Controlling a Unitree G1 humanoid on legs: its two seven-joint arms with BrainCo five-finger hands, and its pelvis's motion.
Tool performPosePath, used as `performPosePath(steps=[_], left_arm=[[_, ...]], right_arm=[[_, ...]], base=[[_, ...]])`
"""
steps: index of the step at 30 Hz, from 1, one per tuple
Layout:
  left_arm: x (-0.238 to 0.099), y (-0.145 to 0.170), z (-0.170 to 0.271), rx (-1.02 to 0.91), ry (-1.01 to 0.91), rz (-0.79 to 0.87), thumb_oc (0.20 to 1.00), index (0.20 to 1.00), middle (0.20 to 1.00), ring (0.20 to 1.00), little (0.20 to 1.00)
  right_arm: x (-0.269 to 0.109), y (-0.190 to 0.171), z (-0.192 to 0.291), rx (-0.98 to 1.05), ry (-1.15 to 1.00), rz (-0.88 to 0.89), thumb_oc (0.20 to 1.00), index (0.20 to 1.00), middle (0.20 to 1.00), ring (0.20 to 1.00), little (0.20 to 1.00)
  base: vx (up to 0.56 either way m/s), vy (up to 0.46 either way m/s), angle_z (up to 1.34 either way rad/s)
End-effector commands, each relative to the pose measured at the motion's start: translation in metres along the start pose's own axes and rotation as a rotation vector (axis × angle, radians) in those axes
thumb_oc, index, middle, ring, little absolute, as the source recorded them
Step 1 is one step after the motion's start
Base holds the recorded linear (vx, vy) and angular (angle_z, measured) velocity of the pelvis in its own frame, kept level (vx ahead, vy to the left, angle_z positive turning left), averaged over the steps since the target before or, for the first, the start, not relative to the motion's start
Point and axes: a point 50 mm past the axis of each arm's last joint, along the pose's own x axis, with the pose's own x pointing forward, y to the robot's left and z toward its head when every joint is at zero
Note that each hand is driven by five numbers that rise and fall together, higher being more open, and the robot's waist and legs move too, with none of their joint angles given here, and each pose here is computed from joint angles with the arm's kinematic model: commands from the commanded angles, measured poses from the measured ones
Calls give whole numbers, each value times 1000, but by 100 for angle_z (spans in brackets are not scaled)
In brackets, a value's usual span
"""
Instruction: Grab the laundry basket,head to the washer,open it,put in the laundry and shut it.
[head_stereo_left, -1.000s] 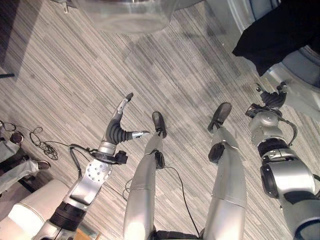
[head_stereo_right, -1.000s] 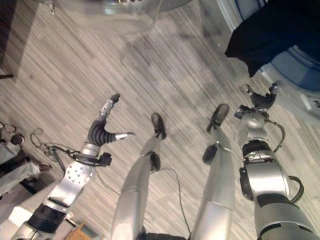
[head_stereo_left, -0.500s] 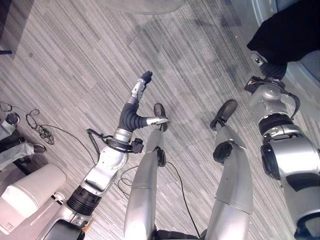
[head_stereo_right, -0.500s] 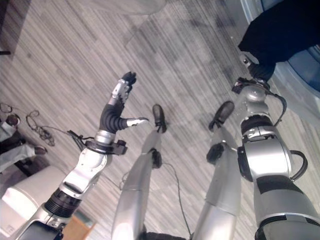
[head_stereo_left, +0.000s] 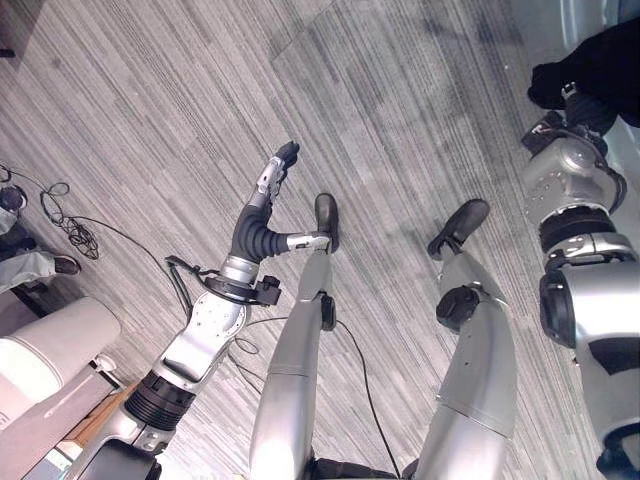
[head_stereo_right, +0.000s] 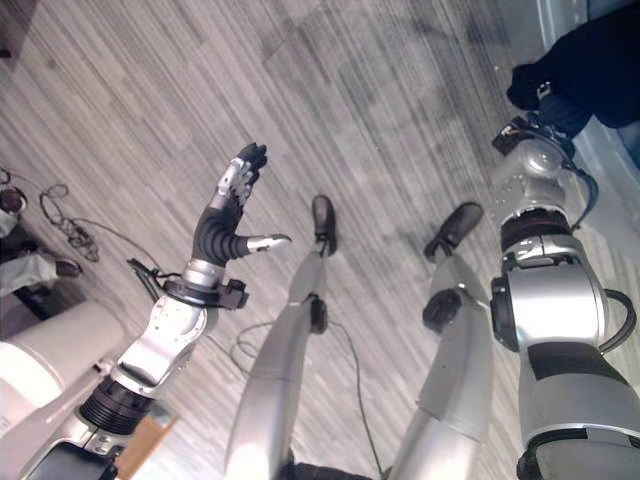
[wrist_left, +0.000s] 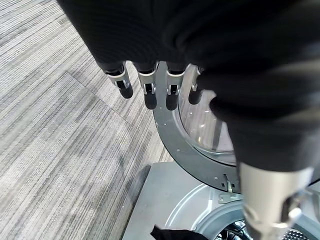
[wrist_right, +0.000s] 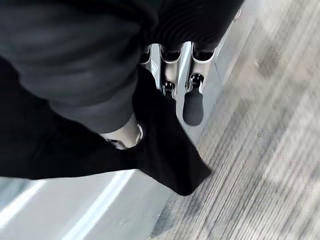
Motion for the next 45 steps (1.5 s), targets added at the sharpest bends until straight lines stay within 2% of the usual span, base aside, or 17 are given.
performPosePath(steps=[1,5,10,11,12,15,16,19,24,28,32,35,37,38,40,41,45], left_arm=[[-14,9,5,13,-18,30,1000,1000,1000,1000,1000],[-22,14,2,21,27,10,1000,1000,1000,1000,1000],[-25,14,-2,31,56,2,1000,1000,1000,1000,1000],[-27,12,-3,17,65,-20,1000,1000,1000,1000,1000],[-28,11,-3,5,70,-34,1000,1000,1000,1000,1000],[-24,10,-1,5,55,-75,1000,1000,1000,1000,1000],[-24,10,-1,16,52,-96,1000,1000,1000,1000,1000],[-23,7,0,5,54,-118,1000,1000,1000,1000,1000],[-27,9,-3,-19,73,-90,1000,1000,1000,1000,1000],[-22,7,-8,18,54,-34,1000,1000,1000,1000,1000],[-22,10,-7,33,30,-9,1000,1000,1000,1000,1000],[-27,15,-7,37,42,13,1000,1000,1000,1000,1000],[-30,18,-7,42,49,25,1000,1000,1000,1000,1000],[-34,20,-9,52,62,33,1000,1000,1000,1000,1000],[-38,21,-11,58,80,35,1000,1000,1000,1000,1000],[-45,24,-13,80,101,46,1000,1000,1000,1000,1000],[-67,37,-24,150,195,73,1000,1000,1000,1000,1000]], right_arm=[[-31,1,168,321,-743,79,200,200,200,200,200],[-69,7,217,422,-982,34,200,200,200,200,200],[-73,7,239,352,-1037,-74,200,200,200,200,200],[-65,4,244,201,-1054,-158,492,492,492,492,492],[-52,1,245,88,-1019,-200,1000,1000,1000,1000,1000],[10,-25,209,-368,-641,-184,1000,1000,1000,1000,1000],[19,-29,195,-416,-535,-125,1000,1000,1000,1000,1000],[29,-39,169,-348,-372,-112,1000,1000,1000,1000,1000],[26,-17,135,-186,-349,16,1000,1000,1000,1000,1000],[-20,6,104,-18,-627,200,1000,1000,1000,1000,1000],[-49,8,44,-33,-565,297,1000,1000,1000,1000,1000],[-86,-10,-47,12,-276,403,1000,1000,1000,1000,1000],[-100,-17,-70,2,-201,424,1000,1000,1000,1000,1000],[-124,-32,-108,-3,-52,455,1000,1000,1000,1000,1000],[-138,-41,-127,-20,27,470,1000,1000,1000,1000,1000],[-164,-62,-157,-41,174,493,1000,1000,1000,1000,1000],[-194,-124,-190,-115,388,426,1000,1000,1000,1000,1000]], base=[[0,0,0],[26,-22,-9],[24,-37,-9],[13,-81,-2],[0,-80,2],[-10,-51,8],[-2,-31,8],[-5,-21,8],[-7,9,-3],[-19,28,-8],[-23,36,-3],[-33,128,2],[-44,147,-12],[-52,221,-19],[-43,237,-30],[-14,271,-53],[36,319,-46]])
